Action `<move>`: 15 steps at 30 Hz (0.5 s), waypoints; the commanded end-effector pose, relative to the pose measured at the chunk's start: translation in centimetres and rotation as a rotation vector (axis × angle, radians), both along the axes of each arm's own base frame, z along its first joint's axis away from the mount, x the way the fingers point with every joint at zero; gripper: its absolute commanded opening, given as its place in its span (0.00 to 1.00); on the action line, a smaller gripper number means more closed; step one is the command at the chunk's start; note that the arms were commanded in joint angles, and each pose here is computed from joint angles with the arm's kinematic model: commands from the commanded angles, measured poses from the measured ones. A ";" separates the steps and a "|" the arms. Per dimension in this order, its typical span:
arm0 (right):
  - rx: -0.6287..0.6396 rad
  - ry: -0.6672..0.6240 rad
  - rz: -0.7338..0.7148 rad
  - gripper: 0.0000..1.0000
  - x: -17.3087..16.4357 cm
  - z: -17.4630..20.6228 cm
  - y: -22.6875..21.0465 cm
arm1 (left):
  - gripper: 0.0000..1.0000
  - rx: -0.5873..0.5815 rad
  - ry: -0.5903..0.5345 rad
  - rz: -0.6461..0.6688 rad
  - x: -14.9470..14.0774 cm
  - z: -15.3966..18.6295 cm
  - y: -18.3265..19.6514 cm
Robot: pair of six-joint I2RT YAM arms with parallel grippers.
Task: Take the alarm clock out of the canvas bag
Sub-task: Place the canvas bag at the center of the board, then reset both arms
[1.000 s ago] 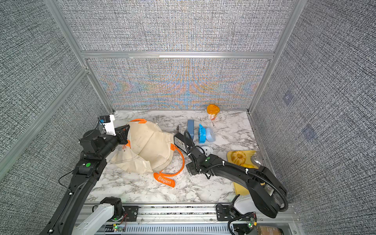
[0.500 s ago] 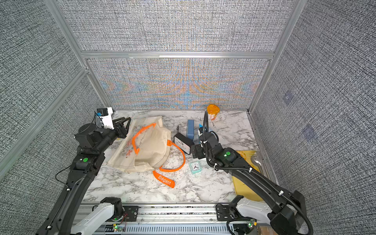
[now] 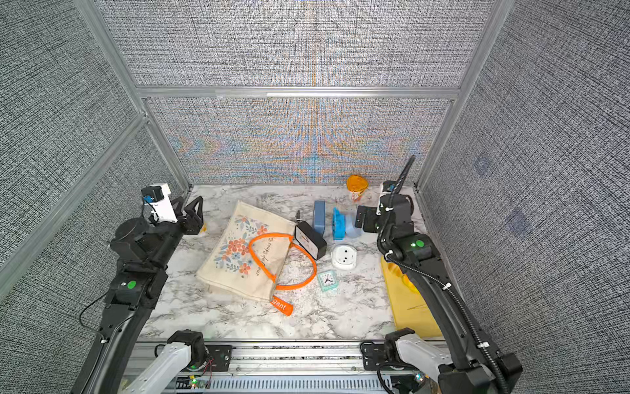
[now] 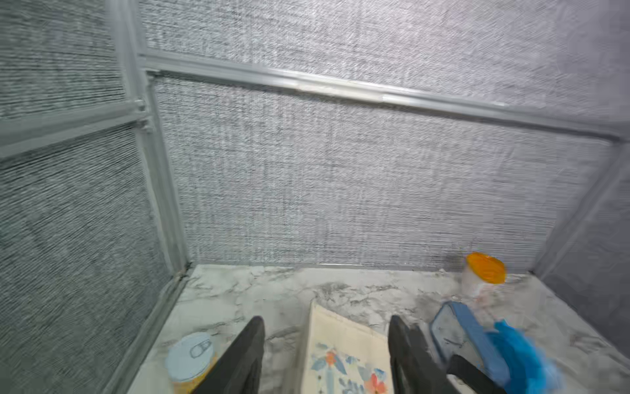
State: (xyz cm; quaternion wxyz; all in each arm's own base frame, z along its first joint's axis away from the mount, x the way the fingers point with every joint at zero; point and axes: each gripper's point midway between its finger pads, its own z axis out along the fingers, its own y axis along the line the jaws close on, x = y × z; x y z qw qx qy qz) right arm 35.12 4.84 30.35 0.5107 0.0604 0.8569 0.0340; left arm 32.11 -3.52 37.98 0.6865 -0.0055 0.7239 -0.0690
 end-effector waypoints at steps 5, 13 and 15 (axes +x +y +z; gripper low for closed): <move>-0.026 -0.142 -0.109 0.98 3.4 -1.9 -5.3 | 0.63 0.122 -0.085 0.345 3.0 -5.1 6.2; -0.158 -0.151 -0.121 0.99 4.2 -9.2 -7.7 | 0.84 0.108 -0.087 0.392 3.6 -13.9 8.5; -0.170 -0.154 -0.129 0.99 4.3 -10.8 -8.0 | 0.87 0.103 -0.090 0.366 3.9 -15.3 8.2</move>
